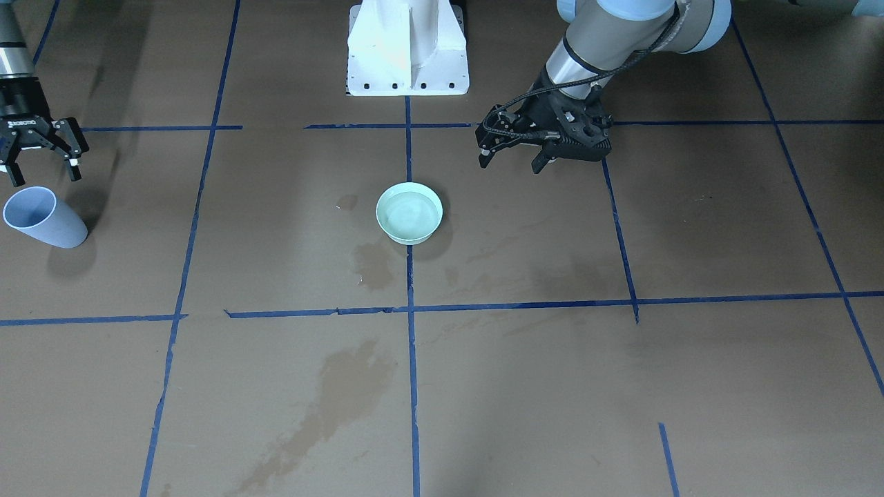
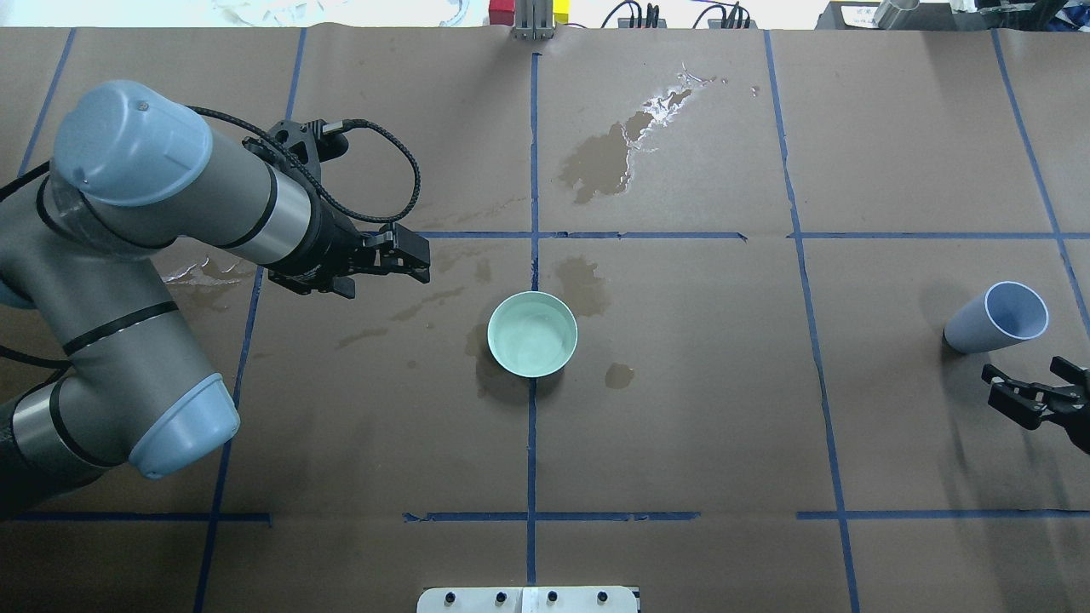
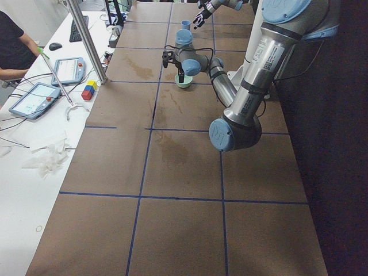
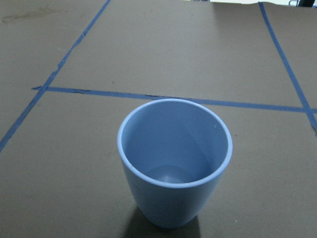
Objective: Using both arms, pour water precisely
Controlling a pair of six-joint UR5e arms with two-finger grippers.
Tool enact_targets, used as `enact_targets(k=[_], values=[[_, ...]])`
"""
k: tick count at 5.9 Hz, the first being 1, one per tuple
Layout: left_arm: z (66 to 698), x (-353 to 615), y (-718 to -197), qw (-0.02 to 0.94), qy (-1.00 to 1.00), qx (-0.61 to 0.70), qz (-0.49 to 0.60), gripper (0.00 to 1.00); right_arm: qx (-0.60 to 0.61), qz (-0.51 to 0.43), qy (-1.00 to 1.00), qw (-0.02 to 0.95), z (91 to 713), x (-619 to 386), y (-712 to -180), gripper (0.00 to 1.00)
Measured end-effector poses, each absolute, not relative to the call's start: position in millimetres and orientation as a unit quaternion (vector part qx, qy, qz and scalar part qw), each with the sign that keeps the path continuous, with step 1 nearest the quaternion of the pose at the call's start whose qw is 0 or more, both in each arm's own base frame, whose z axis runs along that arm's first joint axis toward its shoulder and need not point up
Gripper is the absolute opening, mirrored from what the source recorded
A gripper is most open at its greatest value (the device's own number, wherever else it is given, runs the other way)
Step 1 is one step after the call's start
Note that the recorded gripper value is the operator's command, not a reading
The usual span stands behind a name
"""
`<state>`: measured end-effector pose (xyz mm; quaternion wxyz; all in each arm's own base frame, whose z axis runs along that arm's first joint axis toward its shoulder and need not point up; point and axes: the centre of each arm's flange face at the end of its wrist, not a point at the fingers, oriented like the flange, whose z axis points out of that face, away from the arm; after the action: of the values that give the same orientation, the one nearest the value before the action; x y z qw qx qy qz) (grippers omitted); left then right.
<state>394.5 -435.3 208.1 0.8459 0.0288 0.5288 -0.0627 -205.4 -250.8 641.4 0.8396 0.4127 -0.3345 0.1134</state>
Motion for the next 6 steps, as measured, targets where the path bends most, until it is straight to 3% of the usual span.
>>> enact_targets(k=[6], values=[[204.6,391.6,-431.8,0.848,0.524,0.036,-0.067,1.00,0.526,0.176,-0.295,0.778,667.0,-234.4,-255.2,0.99]])
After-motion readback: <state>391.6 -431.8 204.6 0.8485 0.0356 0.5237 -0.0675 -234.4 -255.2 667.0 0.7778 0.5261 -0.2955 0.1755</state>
